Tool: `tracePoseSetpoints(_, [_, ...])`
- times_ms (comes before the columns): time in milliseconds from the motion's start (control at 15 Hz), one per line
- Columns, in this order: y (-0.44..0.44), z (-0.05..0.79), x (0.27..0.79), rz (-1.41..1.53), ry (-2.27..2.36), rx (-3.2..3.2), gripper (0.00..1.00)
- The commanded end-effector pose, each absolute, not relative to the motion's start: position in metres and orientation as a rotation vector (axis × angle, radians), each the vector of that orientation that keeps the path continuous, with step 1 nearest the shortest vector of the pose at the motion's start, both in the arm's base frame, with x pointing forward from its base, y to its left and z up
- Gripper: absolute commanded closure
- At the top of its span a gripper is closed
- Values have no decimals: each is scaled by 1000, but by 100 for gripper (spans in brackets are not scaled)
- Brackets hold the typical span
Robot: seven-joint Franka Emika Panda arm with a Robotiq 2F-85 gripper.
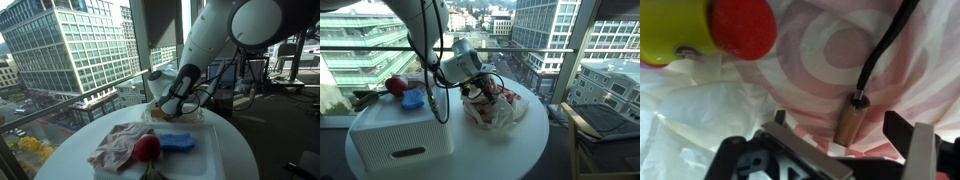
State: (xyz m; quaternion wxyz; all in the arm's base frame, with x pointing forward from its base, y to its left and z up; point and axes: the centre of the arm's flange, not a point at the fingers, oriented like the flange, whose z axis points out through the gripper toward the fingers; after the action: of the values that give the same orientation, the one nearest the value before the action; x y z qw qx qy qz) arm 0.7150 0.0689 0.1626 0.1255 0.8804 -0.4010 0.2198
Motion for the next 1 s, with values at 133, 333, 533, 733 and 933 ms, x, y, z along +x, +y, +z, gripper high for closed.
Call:
tracePoseSetpoints(133, [82, 184, 740, 679, -1224, 2585, 0])
tracePoseSetpoints(333, [82, 177, 739, 624, -1286, 2585, 0])
tracePoseSetpoints(533, [90, 186, 733, 555, -1341, 2633, 0])
tracePoseSetpoints(733, [99, 179, 737, 540, -1366, 2660, 0])
tracePoseSetpoints(933, [95, 168, 741, 558, -1343, 2631, 0])
